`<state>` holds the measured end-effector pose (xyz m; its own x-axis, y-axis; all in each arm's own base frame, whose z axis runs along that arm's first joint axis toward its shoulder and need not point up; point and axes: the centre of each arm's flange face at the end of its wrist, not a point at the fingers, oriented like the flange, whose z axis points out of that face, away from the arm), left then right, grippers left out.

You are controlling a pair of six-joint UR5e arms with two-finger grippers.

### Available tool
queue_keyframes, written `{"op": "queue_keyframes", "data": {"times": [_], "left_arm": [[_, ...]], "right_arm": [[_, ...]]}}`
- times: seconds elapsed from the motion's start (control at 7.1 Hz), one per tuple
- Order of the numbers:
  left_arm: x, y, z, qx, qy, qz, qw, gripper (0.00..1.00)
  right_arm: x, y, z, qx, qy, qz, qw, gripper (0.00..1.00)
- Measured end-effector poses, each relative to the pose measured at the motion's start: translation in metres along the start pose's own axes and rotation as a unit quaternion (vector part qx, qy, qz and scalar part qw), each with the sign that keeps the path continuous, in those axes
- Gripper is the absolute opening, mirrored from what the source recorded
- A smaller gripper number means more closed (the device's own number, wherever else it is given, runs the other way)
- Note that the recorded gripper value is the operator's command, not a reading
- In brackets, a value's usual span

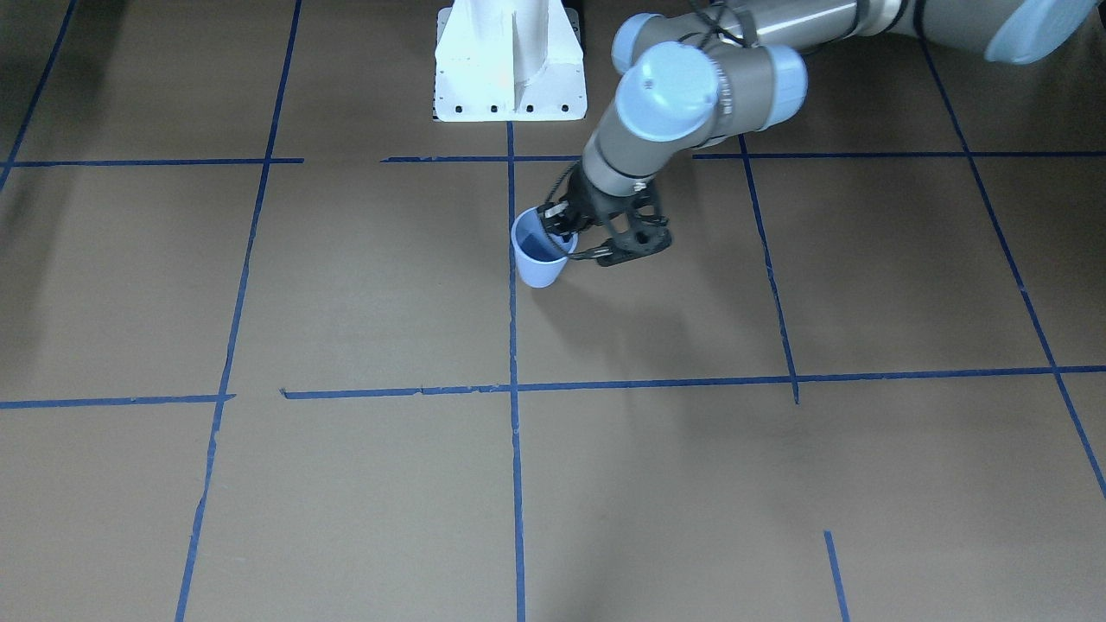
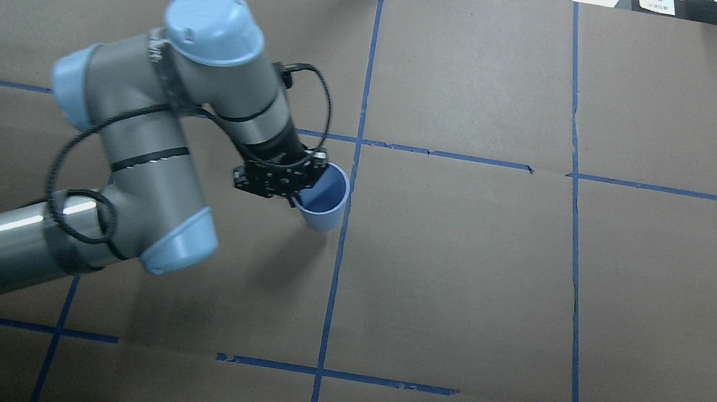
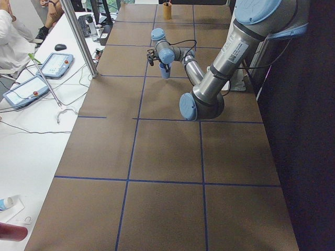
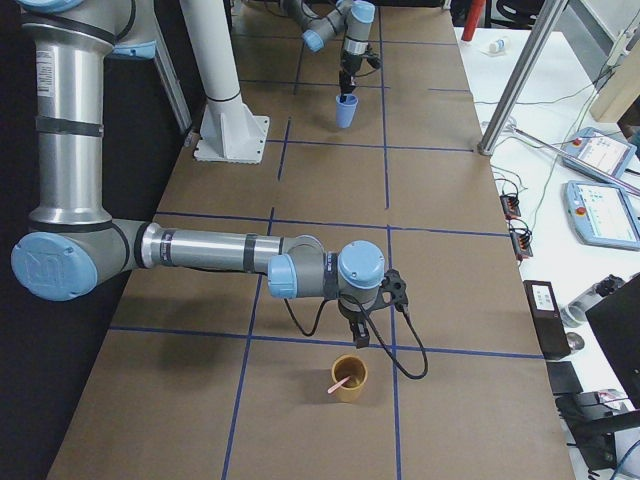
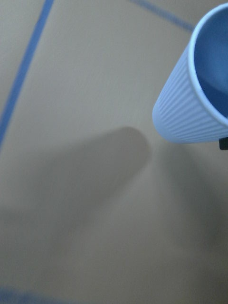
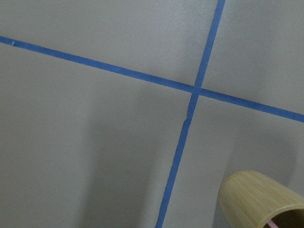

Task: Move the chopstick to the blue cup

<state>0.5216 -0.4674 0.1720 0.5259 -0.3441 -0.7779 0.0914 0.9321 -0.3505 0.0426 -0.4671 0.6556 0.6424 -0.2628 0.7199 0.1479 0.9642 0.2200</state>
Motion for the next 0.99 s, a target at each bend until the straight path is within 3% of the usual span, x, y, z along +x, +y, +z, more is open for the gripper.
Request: {"op": "queue_keyframes", "data": {"times": [0.99], "left_arm": [[0.017,0.008,0.032,0.017,-0.015,0.004,0.9997,0.08]], "right_arm": [[0.0,0.0,0.001,-0.001,-0.004,0.002,1.0,1.0]]}}
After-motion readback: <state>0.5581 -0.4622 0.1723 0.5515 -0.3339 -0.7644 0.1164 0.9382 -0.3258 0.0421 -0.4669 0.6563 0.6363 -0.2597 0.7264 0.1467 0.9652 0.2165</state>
